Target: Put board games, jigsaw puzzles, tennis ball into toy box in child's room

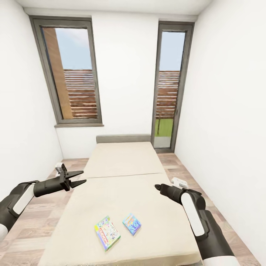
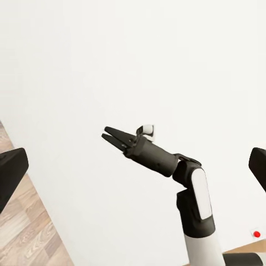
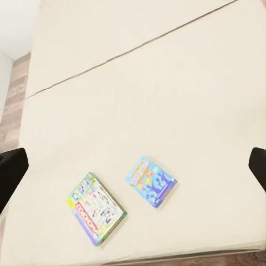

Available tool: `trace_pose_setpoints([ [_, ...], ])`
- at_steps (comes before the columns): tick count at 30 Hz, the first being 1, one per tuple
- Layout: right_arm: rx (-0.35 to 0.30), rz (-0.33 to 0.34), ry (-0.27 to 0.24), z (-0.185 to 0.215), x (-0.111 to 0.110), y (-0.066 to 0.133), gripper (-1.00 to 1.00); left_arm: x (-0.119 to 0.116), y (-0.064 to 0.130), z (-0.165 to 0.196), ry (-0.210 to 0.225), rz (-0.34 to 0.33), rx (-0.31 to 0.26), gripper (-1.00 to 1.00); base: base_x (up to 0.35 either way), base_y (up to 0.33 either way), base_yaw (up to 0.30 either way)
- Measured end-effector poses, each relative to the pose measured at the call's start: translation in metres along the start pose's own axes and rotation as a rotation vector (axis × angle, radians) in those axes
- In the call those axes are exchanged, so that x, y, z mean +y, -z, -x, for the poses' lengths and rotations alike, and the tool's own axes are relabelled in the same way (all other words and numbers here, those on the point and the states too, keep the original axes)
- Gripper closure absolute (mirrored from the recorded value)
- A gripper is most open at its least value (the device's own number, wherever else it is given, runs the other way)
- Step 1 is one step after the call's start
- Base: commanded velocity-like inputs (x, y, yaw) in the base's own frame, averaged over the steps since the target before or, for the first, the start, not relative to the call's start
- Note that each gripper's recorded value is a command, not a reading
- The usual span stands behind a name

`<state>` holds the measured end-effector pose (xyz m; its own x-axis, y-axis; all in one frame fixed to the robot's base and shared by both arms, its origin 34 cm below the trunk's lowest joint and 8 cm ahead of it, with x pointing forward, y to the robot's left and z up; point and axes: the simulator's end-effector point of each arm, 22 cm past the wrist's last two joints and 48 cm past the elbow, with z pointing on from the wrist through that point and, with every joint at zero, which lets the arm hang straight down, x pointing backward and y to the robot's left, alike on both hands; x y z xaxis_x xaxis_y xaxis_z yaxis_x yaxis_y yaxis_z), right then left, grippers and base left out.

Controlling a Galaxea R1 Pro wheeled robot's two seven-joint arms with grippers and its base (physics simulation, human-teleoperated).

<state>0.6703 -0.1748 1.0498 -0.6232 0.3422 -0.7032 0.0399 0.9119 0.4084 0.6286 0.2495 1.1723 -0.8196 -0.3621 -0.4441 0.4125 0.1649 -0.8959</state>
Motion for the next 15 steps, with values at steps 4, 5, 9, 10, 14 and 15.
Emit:
trace_pose_setpoints([
  [4, 0.001, 0.010, 0.018, -0.0013, 0.0071, -0.0005, -1.00, 0.0025, -0.0015, -0.0011, 0.005, 0.000, 0.002, -1.00, -0.003, 0.030, 0.075],
  [5, 0.002, 0.011, 0.021, -0.0018, 0.0079, -0.0010, -1.00, 0.0033, -0.0015, -0.0012, 0.006, 0.001, 0.003, -1.00, -0.002, 0.076, 0.083],
  [9, 0.007, 0.014, 0.027, -0.0040, 0.0097, -0.0029, -1.00, 0.0065, -0.0018, -0.0018, 0.012, 0.003, 0.004, -1.00, 0.002, 0.140, 0.085],
  [10, 0.008, 0.014, 0.027, -0.0046, 0.0097, -0.0034, -1.00, 0.0071, -0.0019, -0.0020, 0.012, 0.004, 0.004, -1.00, 0.070, 0.154, 0.057],
  [14, 0.010, 0.010, 0.032, -0.0049, 0.0073, -0.0038, -1.00, 0.0092, -0.0033, -0.0036, 0.016, 0.005, 0.008, -1.00, 0.123, 0.084, 0.029],
  [15, 0.010, 0.009, 0.032, -0.0049, 0.0068, -0.0039, -1.00, 0.0094, -0.0035, -0.0038, 0.017, 0.005, 0.008, -1.00, 0.124, 0.043, 0.015],
])
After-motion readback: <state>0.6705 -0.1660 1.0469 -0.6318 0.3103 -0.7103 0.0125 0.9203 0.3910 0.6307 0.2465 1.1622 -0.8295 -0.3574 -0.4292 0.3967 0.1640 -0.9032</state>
